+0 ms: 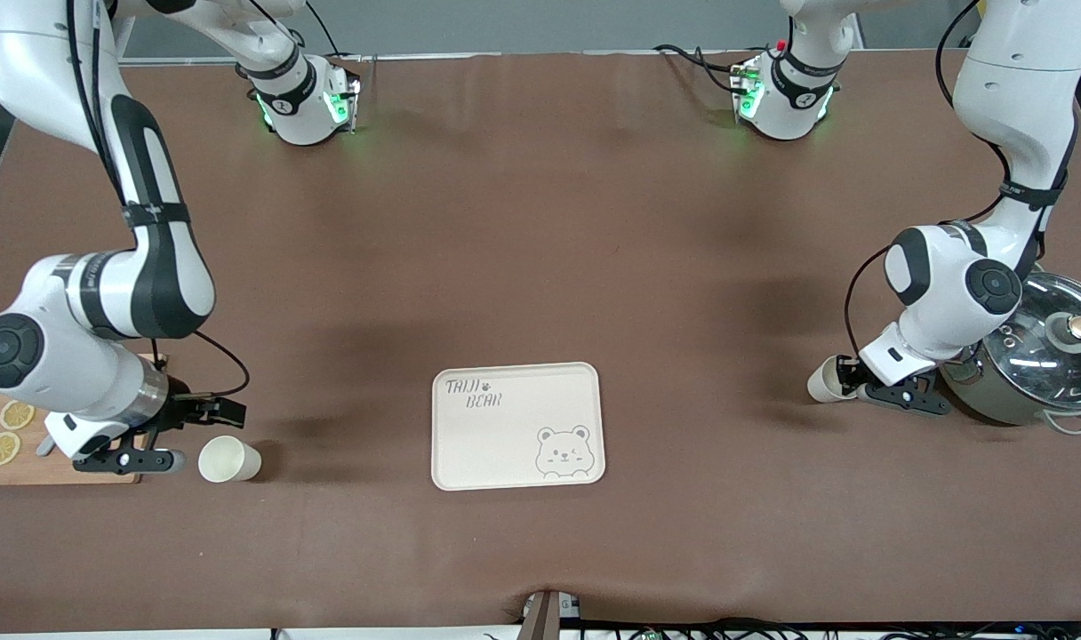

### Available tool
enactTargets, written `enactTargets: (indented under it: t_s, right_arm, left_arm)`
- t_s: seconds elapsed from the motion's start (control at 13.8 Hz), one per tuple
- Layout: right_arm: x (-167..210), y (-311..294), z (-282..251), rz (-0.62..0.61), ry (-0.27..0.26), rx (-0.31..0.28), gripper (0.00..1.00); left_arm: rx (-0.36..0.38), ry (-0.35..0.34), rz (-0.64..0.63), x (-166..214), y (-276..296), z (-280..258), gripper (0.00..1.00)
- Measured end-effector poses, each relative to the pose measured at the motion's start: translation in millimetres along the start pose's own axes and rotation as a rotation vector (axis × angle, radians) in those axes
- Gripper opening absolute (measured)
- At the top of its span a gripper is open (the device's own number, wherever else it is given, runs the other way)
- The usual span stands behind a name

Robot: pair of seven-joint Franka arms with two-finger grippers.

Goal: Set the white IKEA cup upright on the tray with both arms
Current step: 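Grasp the cup with the left gripper while the right gripper grasps the other cup, then carry the cup onto the tray with the left gripper while the right gripper lifts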

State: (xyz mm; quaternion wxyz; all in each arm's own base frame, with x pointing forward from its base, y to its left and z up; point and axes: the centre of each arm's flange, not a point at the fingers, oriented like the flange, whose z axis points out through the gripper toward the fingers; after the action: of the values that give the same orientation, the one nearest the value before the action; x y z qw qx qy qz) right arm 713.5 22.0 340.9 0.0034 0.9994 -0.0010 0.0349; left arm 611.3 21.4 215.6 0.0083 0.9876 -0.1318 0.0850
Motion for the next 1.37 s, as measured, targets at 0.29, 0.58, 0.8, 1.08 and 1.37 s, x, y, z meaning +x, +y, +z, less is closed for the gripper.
enactTargets:
  t_s: [0.29,0.58,0.8,1.08,1.37]
  right_arm:
    - [8.4,-11.6,47.8,-0.020,0.053,0.003,1.00]
    - [9.6,-13.3,88.0,-0.038,0.070,-0.001,1.00]
    - [9.3,-6.3,108.3,-0.061,0.078,-0.006,1.00]
    - [8.6,-4.3,114.3,-0.076,0.072,-0.008,0.87]
    - [10.4,-2.2,111.8,-0.107,0.077,-0.012,0.41]
  left_arm:
    - [-0.012,0.028,-0.099,30.1,52.7,-14.4,0.04]
    - [-0.042,-0.067,-0.246,91.0,171.4,-56.7,0.04]
    - [-0.041,-0.121,-0.355,126.7,257.8,-79.1,0.04]
    - [-0.055,-0.112,-0.466,142.8,335.3,-70.7,0.04]
    - [-0.037,-0.074,-0.458,154.3,370.9,-57.1,0.04]
